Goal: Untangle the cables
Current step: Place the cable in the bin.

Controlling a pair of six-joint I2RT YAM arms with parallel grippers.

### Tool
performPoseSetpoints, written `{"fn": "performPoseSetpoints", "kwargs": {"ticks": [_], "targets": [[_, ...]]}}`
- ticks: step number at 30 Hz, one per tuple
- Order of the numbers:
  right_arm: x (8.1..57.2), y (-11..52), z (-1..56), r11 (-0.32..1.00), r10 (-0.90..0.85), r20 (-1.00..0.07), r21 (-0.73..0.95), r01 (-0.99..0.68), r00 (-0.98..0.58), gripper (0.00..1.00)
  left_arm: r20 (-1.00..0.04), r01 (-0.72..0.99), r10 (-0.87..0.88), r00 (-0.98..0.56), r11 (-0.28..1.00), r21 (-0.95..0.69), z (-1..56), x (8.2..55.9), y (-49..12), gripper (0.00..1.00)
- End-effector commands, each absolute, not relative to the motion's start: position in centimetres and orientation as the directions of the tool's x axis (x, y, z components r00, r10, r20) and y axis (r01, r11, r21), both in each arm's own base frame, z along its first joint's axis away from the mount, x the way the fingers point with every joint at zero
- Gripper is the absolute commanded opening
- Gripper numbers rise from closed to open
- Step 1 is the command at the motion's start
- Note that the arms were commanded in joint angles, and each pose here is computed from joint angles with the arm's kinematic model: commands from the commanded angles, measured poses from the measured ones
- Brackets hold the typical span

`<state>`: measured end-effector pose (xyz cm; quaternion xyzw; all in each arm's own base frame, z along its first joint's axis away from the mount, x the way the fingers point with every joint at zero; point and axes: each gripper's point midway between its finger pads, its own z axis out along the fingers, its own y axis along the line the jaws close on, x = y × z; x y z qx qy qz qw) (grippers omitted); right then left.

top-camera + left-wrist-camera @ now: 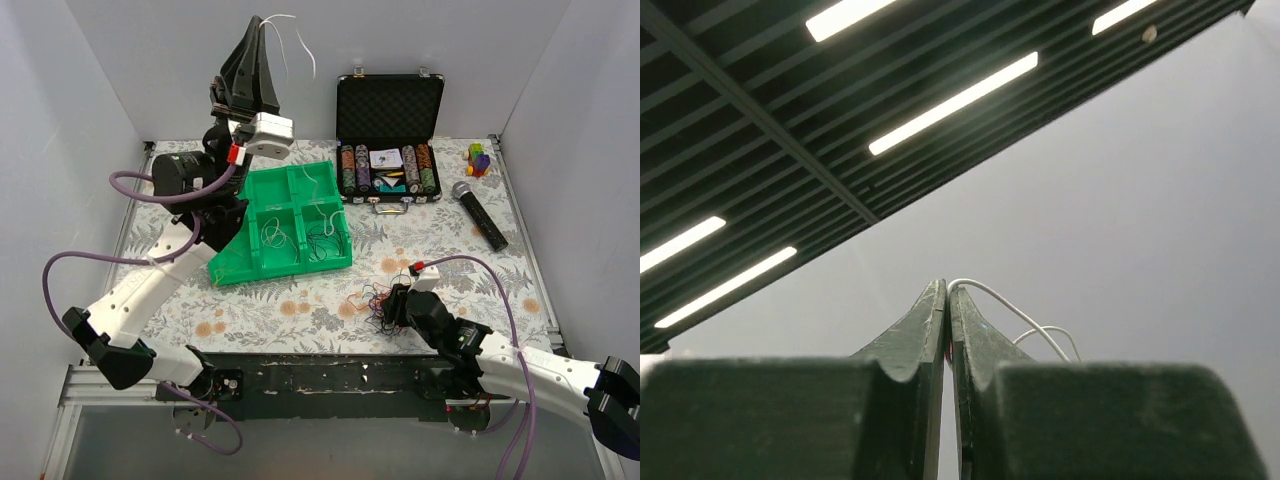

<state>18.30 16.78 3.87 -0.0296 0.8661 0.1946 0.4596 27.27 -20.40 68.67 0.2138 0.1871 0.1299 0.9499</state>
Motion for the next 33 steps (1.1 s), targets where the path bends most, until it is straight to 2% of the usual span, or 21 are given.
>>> {"fn": "performPoseSetpoints", "kwargs": {"ticks": [1,6,11,33], "targets": [[18.6,16.8,4.2,0.925,0.135,-0.819,0.306,-0.225,-0.558,0.54,-0.181,-0.071,0.137,0.974,0.941,0.33,73.7,22.2,-18.2,0.0],[18.8,16.9,4.4,0.926,0.128,-0.821,0.3,-0.229,-0.556,0.54,-0.139,-0.025,0.068,0.988,0.957,0.289,75.7,21.1,-18.1,0.0],[18.8,17.0,4.5,0.926,0.125,-0.824,0.297,-0.233,-0.553,0.55,-0.068,-0.059,0.078,0.995,0.969,0.242,77.7,19.9,-17.1,0.0],[18.5,16.5,4.2,0.923,0.15,-0.816,0.319,-0.218,-0.558,0.55,-0.135,-0.114,0.155,0.979,0.956,0.269,75.6,21.8,-16.7,0.0]]}}
